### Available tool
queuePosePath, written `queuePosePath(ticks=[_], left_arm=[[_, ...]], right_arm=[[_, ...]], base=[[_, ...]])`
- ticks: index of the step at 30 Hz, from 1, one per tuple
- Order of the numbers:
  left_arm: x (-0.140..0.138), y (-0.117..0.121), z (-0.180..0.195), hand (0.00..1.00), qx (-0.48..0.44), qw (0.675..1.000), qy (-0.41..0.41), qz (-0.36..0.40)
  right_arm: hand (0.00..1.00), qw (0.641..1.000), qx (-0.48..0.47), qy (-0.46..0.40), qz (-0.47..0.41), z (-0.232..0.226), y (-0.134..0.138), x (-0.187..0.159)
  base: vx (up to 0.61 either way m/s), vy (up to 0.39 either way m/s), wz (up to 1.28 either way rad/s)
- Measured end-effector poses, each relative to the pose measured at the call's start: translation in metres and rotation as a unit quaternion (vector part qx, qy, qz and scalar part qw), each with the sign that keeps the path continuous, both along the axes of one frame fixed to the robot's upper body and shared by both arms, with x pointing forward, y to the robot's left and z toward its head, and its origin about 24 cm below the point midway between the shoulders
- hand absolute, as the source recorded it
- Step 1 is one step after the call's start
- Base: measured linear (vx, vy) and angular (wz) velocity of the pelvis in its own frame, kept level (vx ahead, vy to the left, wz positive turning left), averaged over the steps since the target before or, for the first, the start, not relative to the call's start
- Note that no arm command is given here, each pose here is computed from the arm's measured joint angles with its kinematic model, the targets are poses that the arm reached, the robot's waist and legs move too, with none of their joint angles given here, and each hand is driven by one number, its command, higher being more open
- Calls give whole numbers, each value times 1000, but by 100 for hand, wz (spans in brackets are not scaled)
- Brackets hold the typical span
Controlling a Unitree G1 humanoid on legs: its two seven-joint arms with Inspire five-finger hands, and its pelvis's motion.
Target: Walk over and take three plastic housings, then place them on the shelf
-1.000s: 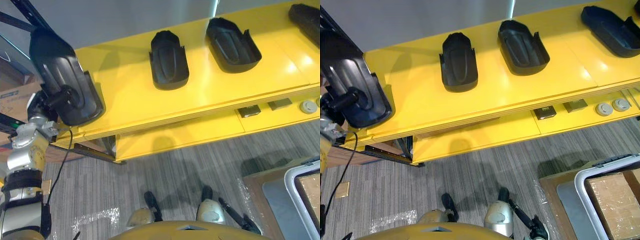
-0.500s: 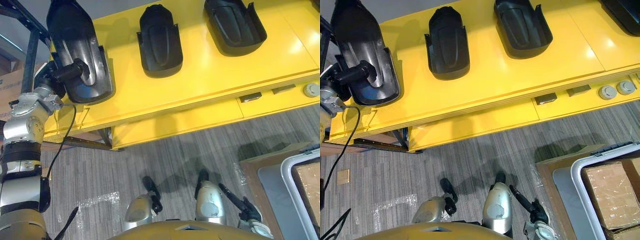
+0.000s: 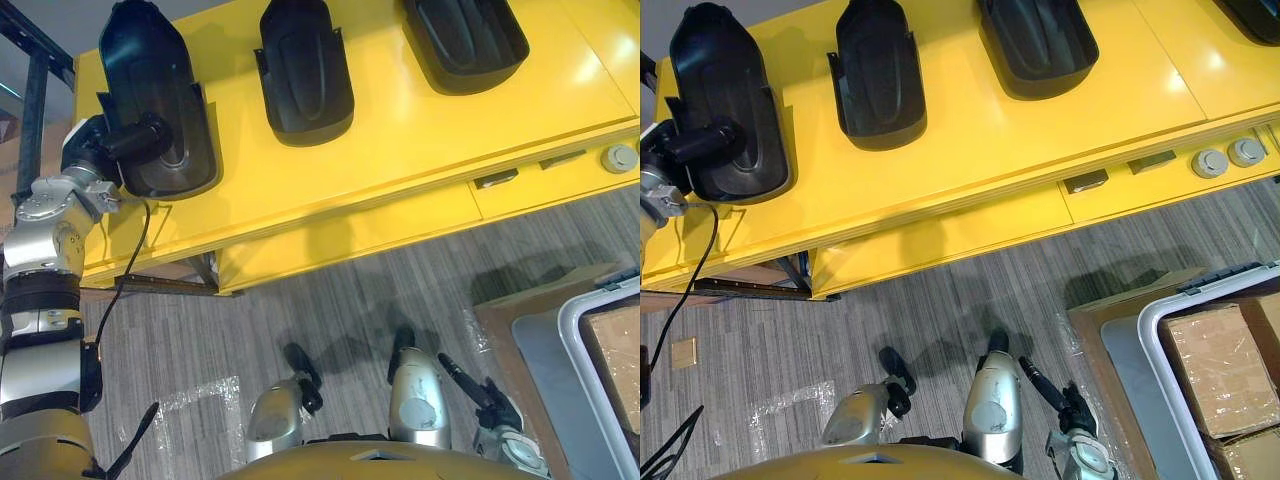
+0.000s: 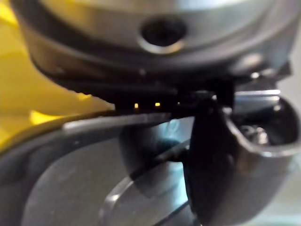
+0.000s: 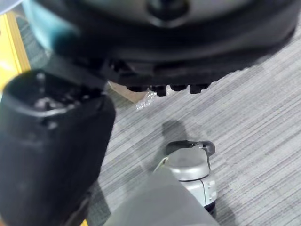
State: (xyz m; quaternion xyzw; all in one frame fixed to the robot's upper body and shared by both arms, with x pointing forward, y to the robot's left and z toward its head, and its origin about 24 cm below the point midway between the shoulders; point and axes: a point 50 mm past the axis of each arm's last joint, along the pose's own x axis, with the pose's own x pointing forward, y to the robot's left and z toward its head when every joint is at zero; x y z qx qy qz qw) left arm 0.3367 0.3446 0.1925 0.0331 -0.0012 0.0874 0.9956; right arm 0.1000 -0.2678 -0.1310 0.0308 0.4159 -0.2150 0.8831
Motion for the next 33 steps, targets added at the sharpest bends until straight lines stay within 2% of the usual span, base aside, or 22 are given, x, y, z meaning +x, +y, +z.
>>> queuePosePath(ticks=[13,25,26,33], left_arm=[[5,6,29,0,25,999,-9,24],[3,14,28,0,30,999,7,42],[3,14,27,100,35,998,11,42],[1,18,21,100,54,996,35,54]], right_arm=[[100,1000,7,-5,2,1,4,4],[100,1000,17,-13,10,1,13,9],[100,1000,17,-12,10,1,13,9],[100,1000,17,-14,11,2,13,10]], base=[[5,3,-1],[0,0,0],[0,0,0],[0,0,0]])
